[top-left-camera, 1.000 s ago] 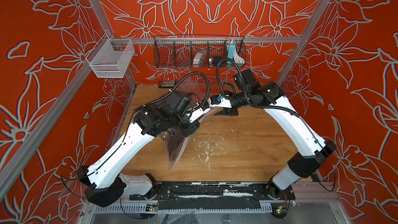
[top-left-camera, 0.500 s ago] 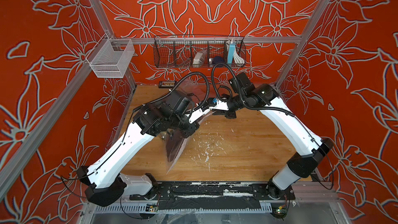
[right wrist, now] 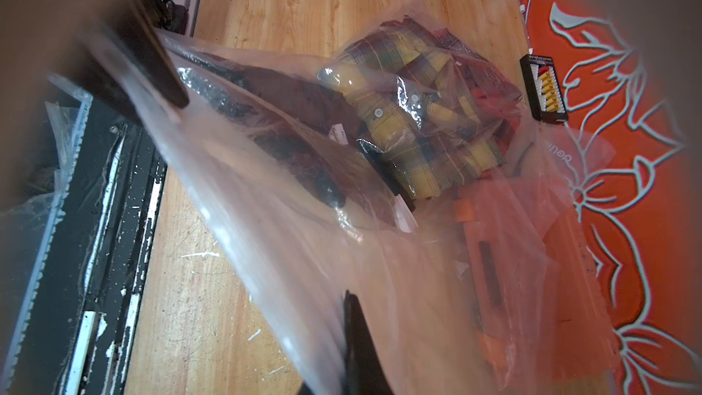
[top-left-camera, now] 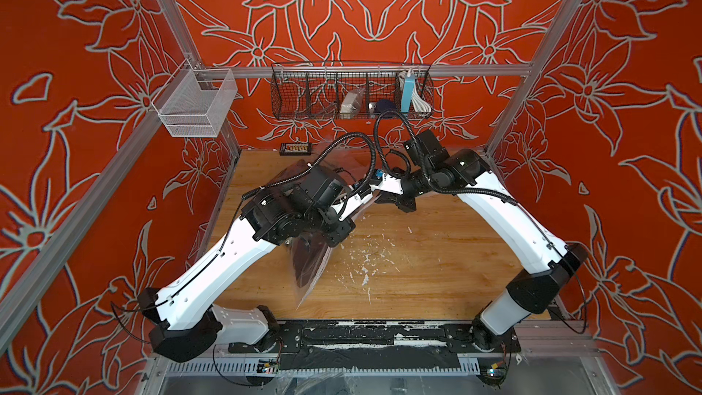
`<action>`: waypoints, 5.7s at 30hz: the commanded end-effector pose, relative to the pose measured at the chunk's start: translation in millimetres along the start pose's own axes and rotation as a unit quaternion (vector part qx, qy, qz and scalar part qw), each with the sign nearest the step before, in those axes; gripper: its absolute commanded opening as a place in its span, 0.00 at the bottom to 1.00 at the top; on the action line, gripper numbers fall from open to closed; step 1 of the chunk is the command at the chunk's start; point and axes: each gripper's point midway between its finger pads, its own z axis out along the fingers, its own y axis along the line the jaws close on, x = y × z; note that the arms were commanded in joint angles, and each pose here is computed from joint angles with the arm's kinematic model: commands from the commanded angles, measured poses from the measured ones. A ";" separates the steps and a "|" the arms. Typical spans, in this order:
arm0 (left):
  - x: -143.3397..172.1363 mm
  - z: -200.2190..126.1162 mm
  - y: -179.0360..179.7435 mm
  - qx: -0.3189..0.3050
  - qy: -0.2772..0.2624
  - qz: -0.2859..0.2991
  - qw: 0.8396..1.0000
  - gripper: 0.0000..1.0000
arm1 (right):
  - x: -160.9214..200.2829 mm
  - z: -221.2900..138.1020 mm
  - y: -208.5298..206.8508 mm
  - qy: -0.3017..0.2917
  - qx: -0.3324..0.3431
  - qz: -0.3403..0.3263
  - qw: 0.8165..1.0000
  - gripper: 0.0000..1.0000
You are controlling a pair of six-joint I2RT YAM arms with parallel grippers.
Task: Place the folded shirt into the vacuum bag
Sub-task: Close the vacuum bag at the center of the board, then reset both arms
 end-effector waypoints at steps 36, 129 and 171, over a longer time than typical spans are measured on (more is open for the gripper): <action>103.7 7.1 -62.9 0.056 0.244 -0.131 0.959 0.02 | 110.1 -64.6 -182.0 0.041 0.319 0.338 0.885 0.00; 204.3 41.2 234.2 -0.509 -0.195 -0.311 0.779 0.83 | 347.6 -76.5 -64.4 0.008 0.641 0.373 0.671 0.70; 231.7 126.8 264.4 -0.368 -0.209 -0.334 0.842 0.98 | 394.7 -62.0 -69.6 -0.018 0.639 0.417 0.646 0.98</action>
